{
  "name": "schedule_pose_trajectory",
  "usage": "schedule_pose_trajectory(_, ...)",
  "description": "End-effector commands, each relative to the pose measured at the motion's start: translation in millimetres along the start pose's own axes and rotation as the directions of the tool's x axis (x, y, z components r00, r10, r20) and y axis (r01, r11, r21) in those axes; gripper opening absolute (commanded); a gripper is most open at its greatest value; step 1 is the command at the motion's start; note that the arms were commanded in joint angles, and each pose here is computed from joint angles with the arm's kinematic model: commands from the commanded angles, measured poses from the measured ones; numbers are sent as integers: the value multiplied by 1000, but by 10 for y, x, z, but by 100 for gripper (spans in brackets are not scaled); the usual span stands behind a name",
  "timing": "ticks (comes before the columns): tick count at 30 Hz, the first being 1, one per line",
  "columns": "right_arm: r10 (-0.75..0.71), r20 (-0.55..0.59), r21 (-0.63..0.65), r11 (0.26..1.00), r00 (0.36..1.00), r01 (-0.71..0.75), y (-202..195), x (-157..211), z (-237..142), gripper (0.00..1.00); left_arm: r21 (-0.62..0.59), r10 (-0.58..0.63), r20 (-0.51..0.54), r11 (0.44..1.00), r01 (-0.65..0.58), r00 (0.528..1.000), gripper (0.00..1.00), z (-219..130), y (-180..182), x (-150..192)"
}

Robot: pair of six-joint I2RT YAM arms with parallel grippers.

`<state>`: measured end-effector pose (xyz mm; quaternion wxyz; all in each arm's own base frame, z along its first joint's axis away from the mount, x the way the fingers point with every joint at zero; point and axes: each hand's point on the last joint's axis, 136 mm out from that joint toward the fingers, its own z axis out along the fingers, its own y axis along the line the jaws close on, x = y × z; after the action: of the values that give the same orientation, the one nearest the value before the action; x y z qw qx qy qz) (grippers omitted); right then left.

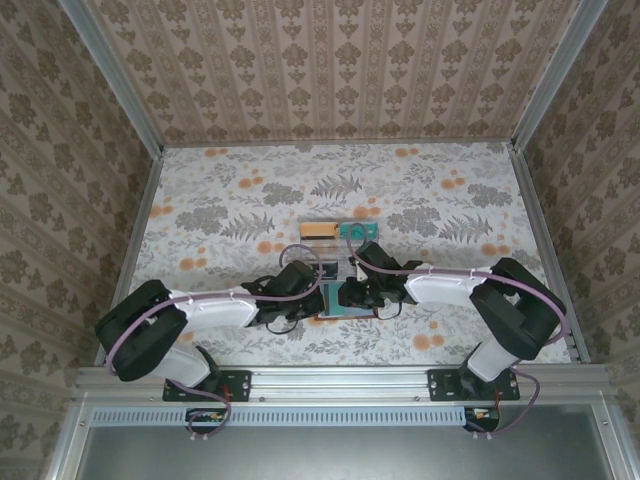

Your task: Take the credit cards out of the card holder

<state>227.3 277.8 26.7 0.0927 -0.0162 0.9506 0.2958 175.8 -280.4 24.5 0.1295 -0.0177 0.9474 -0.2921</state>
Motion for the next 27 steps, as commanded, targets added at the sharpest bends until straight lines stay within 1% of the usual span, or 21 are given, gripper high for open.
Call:
schedule_pose_trajectory(1,11,-13,-31,999,1000,-12,95,-18,47,23,-7,-7,-20,1000,7,1000,0,42,14,42)
schedule_pose_trajectory(4,15,-13,-32,999,1000,-15,95,-19,41,17,-8,-5,-21,1000,5,1000,0,44,8,42)
schedule_pose_trajectory(7,18,-5,-25,1000,1000,-18,66,-18,9,5,-12,-6,-19,1000,6,1000,0,34,17,41)
schedule_pose_trajectory(9,24,2,-20,1000,1000,-24,38,-29,-19,0,-19,-7,-17,1000,7,1000,0,21,28,38)
schedule_pose_trajectory(16,43,19,-9,999,999,-42,-81,-46,-113,0,-117,-26,-25,993,23,999,0,-7,227,77)
schedule_pose_trajectory(25,52,19,-13,999,998,-52,-135,-28,-144,0,-114,-29,-26,993,26,999,0,2,217,77)
schedule_pose_trajectory(27,54,16,-23,998,998,-54,-132,-18,-128,8,-108,-24,-28,994,20,999,0,6,195,74)
